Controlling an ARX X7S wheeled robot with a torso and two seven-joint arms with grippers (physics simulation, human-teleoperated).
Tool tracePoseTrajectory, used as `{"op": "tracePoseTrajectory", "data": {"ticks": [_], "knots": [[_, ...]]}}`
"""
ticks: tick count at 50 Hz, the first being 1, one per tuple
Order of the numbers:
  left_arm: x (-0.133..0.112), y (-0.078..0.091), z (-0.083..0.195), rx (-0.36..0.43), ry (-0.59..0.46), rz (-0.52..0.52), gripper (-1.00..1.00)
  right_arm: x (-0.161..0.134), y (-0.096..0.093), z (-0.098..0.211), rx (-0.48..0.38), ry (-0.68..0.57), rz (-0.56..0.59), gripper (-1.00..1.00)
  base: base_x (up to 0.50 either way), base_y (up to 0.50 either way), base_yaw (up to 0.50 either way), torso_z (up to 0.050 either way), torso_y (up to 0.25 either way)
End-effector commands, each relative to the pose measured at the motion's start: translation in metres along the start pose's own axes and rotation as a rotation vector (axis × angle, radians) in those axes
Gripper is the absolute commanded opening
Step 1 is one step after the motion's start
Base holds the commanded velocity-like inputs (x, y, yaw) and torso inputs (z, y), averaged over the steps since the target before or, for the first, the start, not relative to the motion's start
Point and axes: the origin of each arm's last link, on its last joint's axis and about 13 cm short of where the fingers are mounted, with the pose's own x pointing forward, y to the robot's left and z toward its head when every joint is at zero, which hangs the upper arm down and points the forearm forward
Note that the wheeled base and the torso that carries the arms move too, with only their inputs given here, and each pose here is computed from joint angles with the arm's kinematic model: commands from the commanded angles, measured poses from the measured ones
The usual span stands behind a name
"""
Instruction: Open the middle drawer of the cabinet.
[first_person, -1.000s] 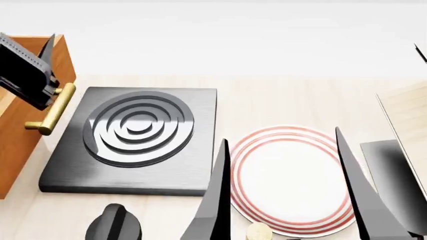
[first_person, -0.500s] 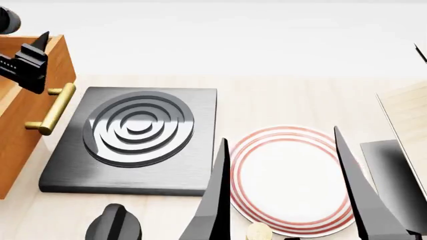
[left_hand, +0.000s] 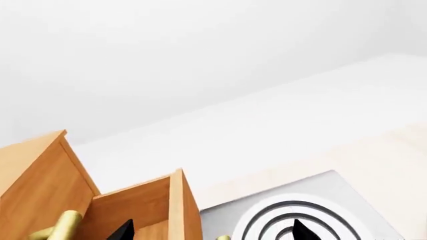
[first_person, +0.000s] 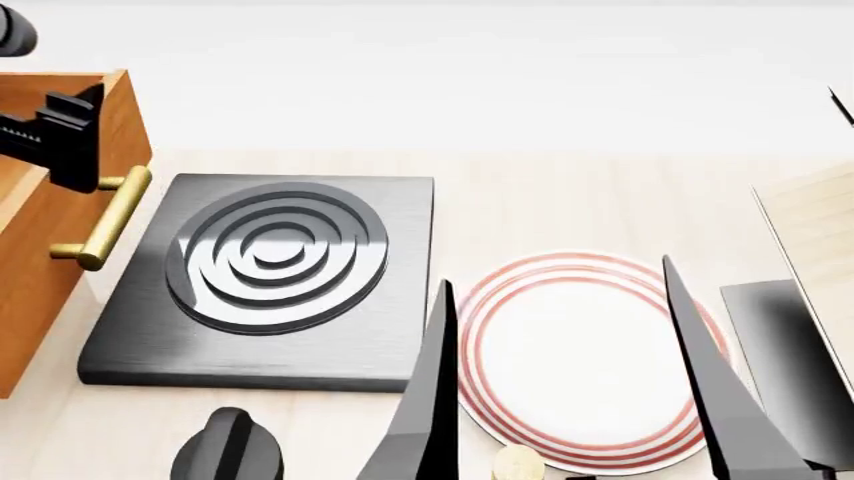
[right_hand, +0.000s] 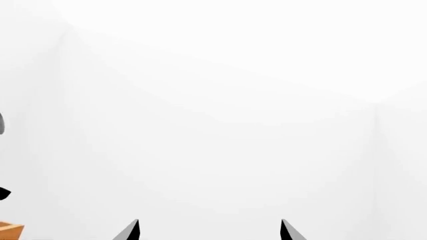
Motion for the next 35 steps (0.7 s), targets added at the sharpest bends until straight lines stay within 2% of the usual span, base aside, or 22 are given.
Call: {"op": "tracePoseTrajectory", "data": {"ticks": [1,17,33,35], "knots": [[0.005,-0.001,-0.005,-0.017,0.02,0.016,1.0,-0.001,0.0,-0.001,-0.002,0.002,0.002,1.0,0.0,0.0,0.0,0.0,0.0],[0.021,-0.005,-0.009,-0.065,0.049,0.03,1.0,-0.001,0.0,-0.002,-0.003,0.002,0.004,1.0,0.0,0.0,0.0,0.0,0.0],[0.031,0.005,-0.011,-0.128,0.148,0.048,1.0,0.0,0.002,-0.003,-0.005,0.003,0.009,1.0,0.0,0.0,0.0,0.0,0.0],[0.031,0.006,-0.012,-0.11,0.153,0.053,1.0,0.0,0.002,-0.003,-0.006,0.003,0.011,1.0,0.0,0.0,0.0,0.0,0.0]]}}
